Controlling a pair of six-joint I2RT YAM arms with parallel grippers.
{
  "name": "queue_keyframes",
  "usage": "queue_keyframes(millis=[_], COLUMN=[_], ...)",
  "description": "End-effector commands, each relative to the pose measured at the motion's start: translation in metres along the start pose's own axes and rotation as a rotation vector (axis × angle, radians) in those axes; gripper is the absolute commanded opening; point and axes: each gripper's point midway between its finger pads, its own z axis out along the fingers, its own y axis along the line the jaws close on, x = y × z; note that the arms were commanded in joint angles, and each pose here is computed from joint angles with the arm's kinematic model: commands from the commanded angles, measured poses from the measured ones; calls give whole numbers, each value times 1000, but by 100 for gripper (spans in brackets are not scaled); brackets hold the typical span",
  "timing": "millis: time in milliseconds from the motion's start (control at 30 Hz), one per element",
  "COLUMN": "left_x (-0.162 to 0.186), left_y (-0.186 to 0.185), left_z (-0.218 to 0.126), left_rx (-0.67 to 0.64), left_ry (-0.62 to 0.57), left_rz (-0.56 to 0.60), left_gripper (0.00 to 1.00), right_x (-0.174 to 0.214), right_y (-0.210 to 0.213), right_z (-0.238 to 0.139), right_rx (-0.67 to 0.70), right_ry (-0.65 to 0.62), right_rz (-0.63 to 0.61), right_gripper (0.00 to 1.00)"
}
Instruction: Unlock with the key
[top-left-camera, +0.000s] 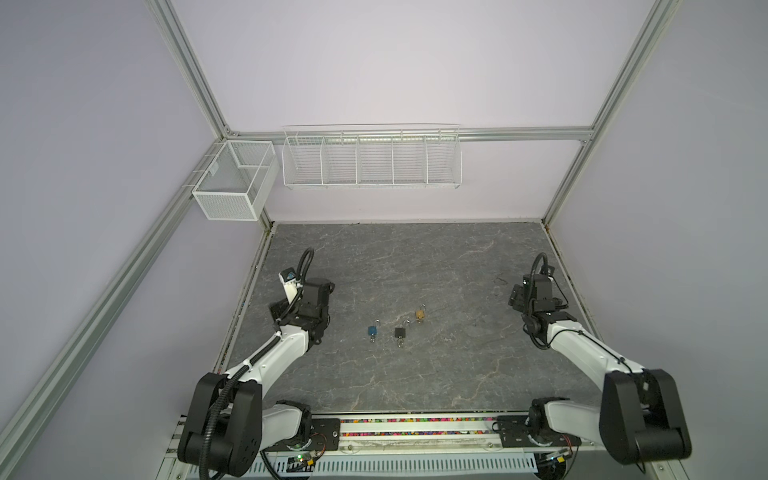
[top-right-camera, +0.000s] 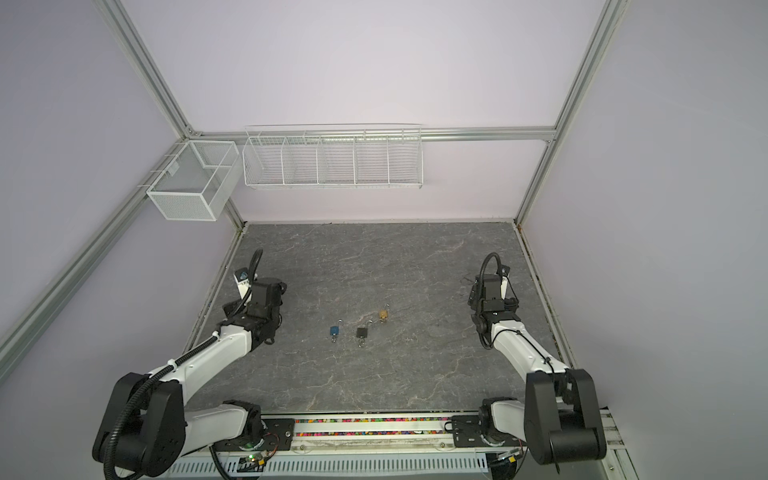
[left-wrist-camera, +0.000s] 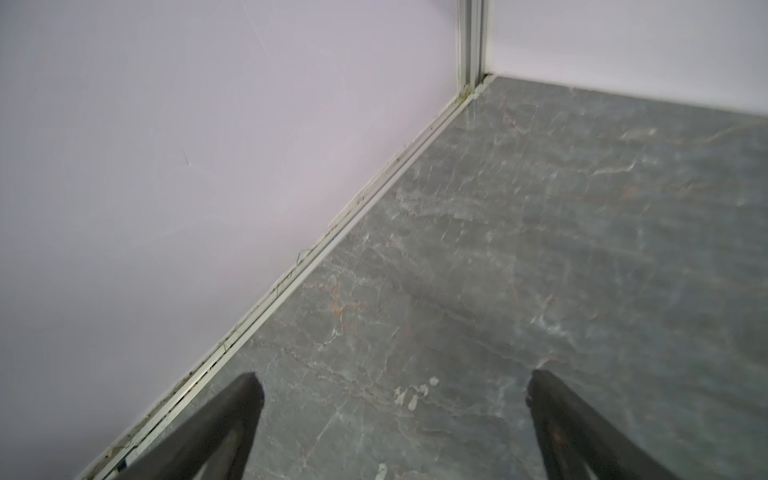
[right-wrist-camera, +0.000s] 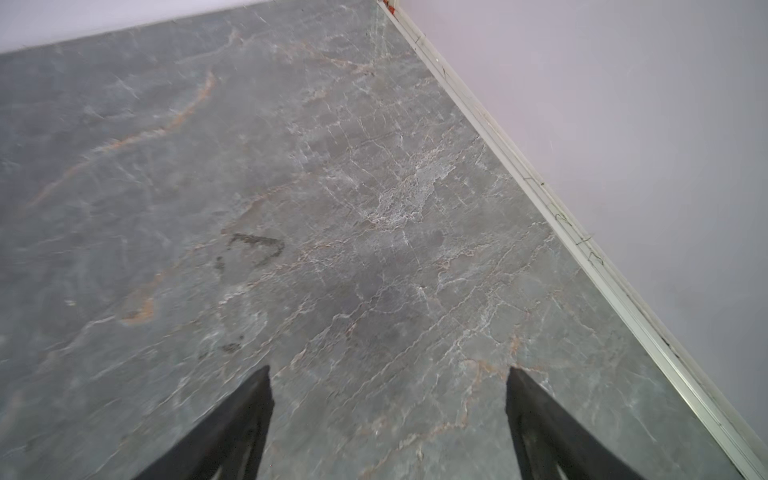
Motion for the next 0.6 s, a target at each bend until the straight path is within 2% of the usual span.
queue_keyframes(millis=[0, 133, 167, 233, 367, 467, 500, 533, 567], left_x=[-44, -44, -42, -37, -25, -21, -23, -23, -22], left_y=[-11, -25, -33, -44, -59, -67, -69, -71, -71], left_z=[-8, -8, -7, -2, 1, 3, 7, 13, 22], left_rx=[125, 218, 257, 300, 391, 461, 451, 435, 420], left_ry=[-288, -399, -407, -398, -393, -385, -387, -370, -310], left_rz=[-127, -80, -68, -48, -15, 3, 10, 16, 11], left_gripper=[100, 99, 99, 99, 100, 100, 100, 99, 99], right_x=[-23, -24, -30, -38, -32, -15, -20, -21, -14], right_y=[11, 23, 28, 31, 34, 56, 61, 62, 61], right_z=[19, 22, 17, 6, 17, 15, 15, 13, 17], right_rx=[-24, -80, -126, -180, -327, -432, -442, -443, -437], right_ry=[-141, -135, -193, -302, -290, -304, -373, -364, -278], right_rz=[-2, -64, -93, -119, -73, -157, -160, -165, -178], right_gripper=[89, 89, 89, 89, 89, 88, 88, 88, 88])
